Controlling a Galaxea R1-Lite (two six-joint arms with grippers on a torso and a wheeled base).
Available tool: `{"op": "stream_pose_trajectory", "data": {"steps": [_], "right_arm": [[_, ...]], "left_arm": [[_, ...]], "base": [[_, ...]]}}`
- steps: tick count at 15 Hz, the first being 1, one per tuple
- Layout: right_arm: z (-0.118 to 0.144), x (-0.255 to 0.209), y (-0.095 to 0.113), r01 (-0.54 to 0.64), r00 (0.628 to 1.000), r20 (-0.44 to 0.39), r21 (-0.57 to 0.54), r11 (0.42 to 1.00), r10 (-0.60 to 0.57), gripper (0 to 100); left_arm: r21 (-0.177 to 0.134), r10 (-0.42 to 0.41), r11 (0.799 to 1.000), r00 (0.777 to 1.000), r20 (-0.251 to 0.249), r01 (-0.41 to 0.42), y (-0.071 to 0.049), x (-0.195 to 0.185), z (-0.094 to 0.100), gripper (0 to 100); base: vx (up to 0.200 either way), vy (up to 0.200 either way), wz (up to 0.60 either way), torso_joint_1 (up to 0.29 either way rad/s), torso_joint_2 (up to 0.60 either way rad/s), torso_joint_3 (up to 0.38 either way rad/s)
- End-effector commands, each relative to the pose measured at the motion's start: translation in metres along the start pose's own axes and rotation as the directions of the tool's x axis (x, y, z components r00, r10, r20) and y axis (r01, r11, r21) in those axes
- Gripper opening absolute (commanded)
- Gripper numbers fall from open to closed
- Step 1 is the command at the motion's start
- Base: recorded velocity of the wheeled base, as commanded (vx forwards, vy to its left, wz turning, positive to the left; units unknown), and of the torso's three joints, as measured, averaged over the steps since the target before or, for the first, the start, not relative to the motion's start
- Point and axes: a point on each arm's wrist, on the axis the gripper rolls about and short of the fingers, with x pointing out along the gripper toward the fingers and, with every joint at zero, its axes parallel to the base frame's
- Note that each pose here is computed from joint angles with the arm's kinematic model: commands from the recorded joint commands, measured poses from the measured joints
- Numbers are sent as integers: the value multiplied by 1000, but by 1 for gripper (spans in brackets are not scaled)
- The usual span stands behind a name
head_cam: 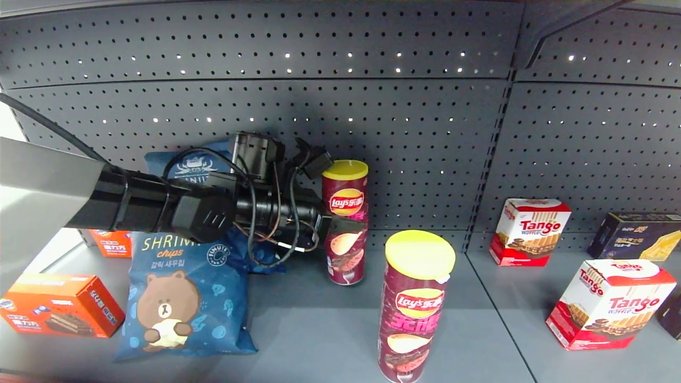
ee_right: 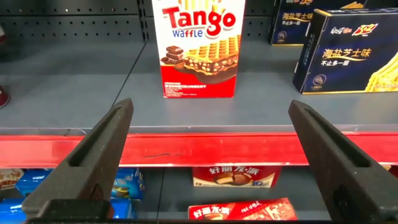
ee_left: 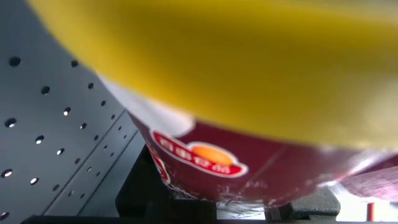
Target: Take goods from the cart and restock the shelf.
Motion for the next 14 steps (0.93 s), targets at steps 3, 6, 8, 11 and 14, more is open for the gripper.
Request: {"op": "stream_pose_trajectory", "data": {"steps": [3,6,8,11,14], "right_arm": [[0,0,0,0,1000,-2,0,1000,0,100],[0,0,0,0,1000,-2,0,1000,0,100],[0,0,0,0,1000,-2,0,1000,0,100],[0,0,0,0,1000,-2,0,1000,0,100],[0,0,0,0,1000,-2,0,1000,0,100]], "left_arm": [[28,-3,1000,1000,-5,3,11,13,1,0],[32,-11,999,1000,-6,11,11,22,0,0],[37,-16,999,1000,-5,16,10,26,0,0],[44,-15,999,1000,-1,15,11,31,1,0],[50,-11,999,1000,-5,11,11,41,0,0]], "base": [[0,0,0,0,0,0],[0,0,0,0,0,0],[0,0,0,0,0,0],[0,0,0,0,0,0],[0,0,0,0,0,0]]}}
